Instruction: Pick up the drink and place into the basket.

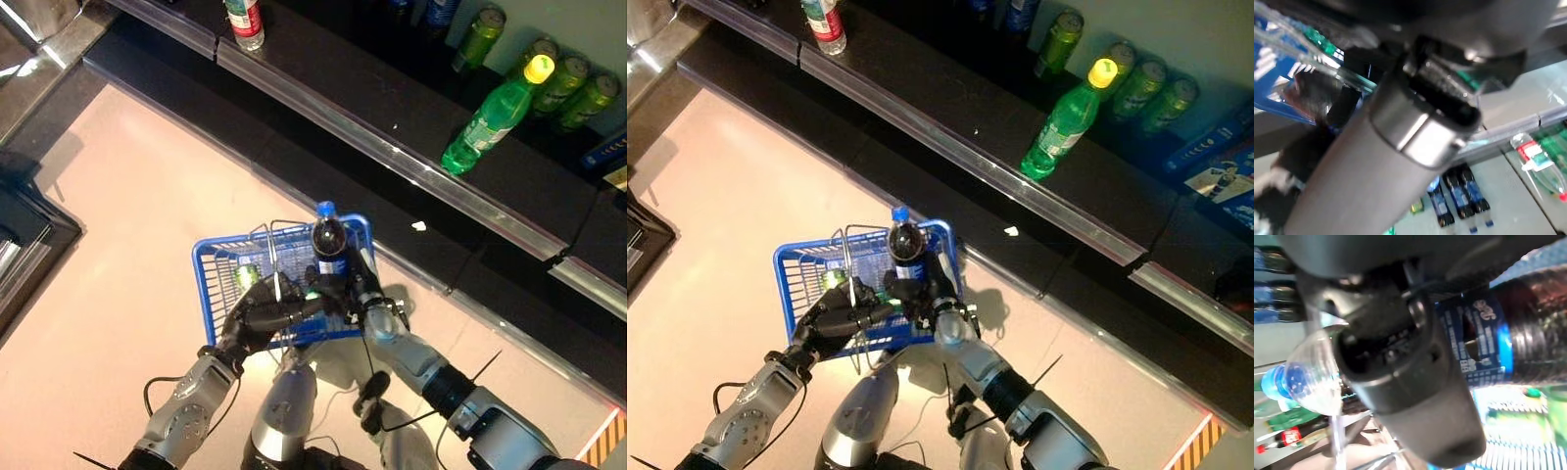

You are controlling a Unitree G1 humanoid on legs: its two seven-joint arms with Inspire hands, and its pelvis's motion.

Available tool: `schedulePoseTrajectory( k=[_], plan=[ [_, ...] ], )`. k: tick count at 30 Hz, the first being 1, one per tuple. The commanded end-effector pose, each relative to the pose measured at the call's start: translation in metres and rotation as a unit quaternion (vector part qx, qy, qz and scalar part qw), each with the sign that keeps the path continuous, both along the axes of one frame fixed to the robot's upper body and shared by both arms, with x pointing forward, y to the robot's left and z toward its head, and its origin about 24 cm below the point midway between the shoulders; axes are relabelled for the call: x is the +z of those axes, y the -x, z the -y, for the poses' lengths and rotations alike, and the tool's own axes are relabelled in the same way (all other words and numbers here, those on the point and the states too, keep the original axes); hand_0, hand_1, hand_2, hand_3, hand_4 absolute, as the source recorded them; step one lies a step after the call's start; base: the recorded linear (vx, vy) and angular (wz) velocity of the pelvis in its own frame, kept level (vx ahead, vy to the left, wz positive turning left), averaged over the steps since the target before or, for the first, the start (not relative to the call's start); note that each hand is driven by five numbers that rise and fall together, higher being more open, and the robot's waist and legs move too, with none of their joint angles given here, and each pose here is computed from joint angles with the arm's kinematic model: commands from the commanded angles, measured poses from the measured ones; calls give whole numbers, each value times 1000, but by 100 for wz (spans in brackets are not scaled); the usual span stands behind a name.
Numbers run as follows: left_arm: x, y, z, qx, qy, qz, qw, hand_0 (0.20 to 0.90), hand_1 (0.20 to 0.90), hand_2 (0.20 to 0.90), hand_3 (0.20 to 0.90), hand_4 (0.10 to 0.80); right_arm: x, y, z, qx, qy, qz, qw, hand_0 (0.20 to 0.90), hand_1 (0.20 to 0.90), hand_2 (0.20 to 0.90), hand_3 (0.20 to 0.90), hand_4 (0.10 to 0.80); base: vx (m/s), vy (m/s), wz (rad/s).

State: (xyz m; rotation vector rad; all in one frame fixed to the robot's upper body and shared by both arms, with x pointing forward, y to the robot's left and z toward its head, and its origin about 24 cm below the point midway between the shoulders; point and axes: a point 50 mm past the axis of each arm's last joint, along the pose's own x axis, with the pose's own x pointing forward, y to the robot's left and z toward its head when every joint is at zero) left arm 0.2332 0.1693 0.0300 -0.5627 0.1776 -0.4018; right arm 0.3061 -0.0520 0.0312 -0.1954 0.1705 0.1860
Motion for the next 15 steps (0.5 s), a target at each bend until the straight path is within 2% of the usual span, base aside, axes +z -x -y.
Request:
schedulePoseTrajectory(
  k=[1,7,11,15],
  plan=[
    [165,18,58,-204,136,433,868,300,300,300,200,100,77,-12,-54,77,-74,154,982,300,300,300,200,100,36,8,2],
    [173,16,54,-206,134,439,864,300,300,300,200,100,30,-32,-23,4,-48,55,997,300,300,300,200,100,10,-1,6],
    [176,18,55,-216,137,442,859,300,300,300,200,100,5,-30,-14,-6,-26,-3,1000,300,300,300,200,100,-15,-23,11],
    [179,19,57,-226,132,449,854,300,300,300,200,100,-17,-29,-1,-38,-77,-81,993,300,300,300,200,100,-12,-15,1]
  ],
)
